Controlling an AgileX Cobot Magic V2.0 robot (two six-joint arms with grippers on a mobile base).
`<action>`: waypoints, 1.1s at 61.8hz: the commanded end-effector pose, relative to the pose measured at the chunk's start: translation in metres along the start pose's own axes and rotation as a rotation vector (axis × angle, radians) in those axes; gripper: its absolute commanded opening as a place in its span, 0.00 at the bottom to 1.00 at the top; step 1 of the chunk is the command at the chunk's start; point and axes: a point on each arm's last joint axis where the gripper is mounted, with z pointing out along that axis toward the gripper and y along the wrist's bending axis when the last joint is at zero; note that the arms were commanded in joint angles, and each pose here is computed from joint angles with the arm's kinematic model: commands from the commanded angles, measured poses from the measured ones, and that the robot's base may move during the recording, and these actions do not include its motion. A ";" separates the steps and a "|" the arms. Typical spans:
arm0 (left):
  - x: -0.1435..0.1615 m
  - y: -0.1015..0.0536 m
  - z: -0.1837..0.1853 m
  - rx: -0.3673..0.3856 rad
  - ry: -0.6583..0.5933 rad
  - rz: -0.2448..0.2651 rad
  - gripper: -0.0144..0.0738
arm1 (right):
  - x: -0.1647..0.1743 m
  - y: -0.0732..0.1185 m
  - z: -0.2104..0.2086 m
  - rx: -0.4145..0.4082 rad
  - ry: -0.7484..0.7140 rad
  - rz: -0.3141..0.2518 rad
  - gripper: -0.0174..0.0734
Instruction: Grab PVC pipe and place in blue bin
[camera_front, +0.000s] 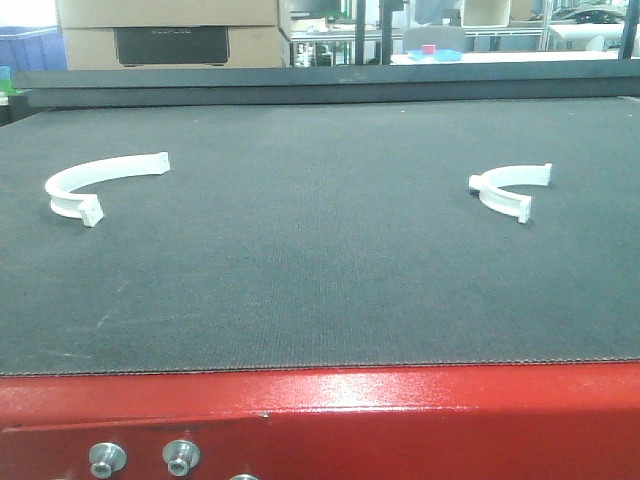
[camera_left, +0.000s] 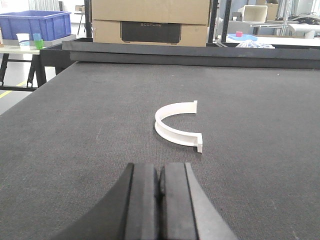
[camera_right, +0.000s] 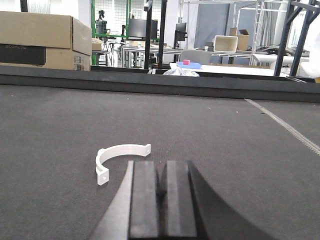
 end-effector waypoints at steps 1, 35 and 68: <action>-0.002 0.000 0.000 0.000 -0.018 -0.005 0.04 | -0.001 0.000 0.000 0.002 -0.018 -0.005 0.01; -0.002 0.000 0.000 0.000 -0.018 -0.005 0.04 | -0.028 -0.003 -0.003 0.014 -0.159 0.155 0.01; -0.002 0.000 0.000 0.000 -0.018 -0.005 0.04 | -0.076 0.005 -0.020 -0.057 0.014 0.061 0.01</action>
